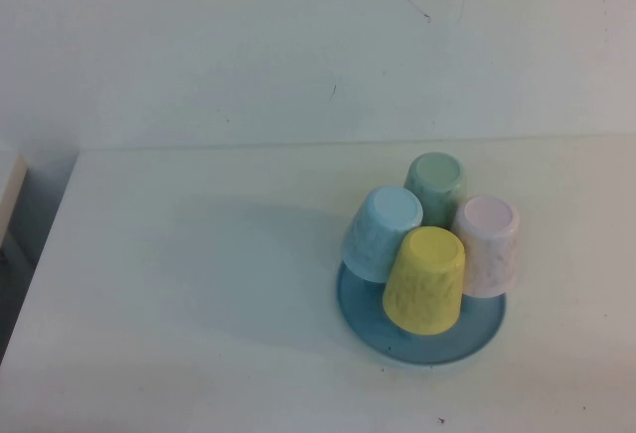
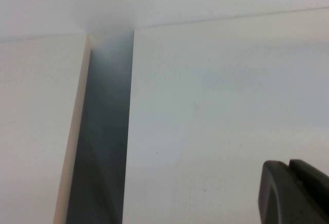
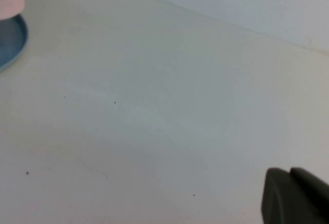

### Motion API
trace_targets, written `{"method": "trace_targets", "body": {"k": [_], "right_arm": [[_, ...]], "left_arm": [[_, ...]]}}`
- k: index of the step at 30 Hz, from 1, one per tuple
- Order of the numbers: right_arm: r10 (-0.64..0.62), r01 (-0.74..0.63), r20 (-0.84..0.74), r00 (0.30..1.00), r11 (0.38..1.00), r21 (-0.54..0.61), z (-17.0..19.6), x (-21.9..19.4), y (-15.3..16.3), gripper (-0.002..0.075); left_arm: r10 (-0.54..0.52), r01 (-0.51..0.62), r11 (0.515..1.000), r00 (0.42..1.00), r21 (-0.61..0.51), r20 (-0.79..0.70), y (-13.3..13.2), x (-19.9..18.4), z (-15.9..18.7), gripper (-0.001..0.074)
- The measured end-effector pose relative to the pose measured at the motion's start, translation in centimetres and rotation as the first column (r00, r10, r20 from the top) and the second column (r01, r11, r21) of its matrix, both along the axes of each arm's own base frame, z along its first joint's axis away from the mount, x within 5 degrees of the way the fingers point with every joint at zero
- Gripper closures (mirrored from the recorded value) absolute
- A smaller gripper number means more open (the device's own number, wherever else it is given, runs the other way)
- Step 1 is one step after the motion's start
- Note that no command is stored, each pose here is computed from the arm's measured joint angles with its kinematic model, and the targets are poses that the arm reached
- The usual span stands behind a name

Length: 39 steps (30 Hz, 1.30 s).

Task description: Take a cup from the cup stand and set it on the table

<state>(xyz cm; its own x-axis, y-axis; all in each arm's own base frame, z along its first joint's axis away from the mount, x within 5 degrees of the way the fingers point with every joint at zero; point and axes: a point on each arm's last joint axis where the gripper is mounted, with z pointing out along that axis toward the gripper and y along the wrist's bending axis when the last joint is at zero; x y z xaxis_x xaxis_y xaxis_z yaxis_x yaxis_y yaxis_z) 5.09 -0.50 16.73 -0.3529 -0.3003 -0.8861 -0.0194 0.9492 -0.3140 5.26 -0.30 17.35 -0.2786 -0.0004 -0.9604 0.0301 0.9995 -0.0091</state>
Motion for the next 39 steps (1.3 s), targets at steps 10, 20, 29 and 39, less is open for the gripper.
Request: {"method": "trace_targets", "body": {"k": [10,20,29,39], "right_arm": [[0.0,-0.001,0.001,1.0,1.0,0.007,0.0,0.0,0.0,0.0729],[-0.001,-0.039,0.062,0.998,0.766,0.642,0.7,0.2,2.2,0.0729],[-0.019,-0.077,0.101,0.995,0.508,0.858,1.7,0.2,2.9,0.0729],[0.081,-0.152,0.131,0.988,0.677,0.72,1.5,0.1,3.2,0.0729]], "left_arm": [[0.0,0.0,1.0,1.0,0.002,0.0,0.0,0.0,0.0,0.0738],[0.0,0.0,1.0,1.0,0.002,0.0,0.0,0.0,0.0,0.0738],[0.0,0.0,1.0,1.0,0.002,0.0,0.0,0.0,0.0,0.0738],[-0.001,0.001,1.0,1.0,0.003,0.0,0.0,0.0,0.0,0.0738]]}}
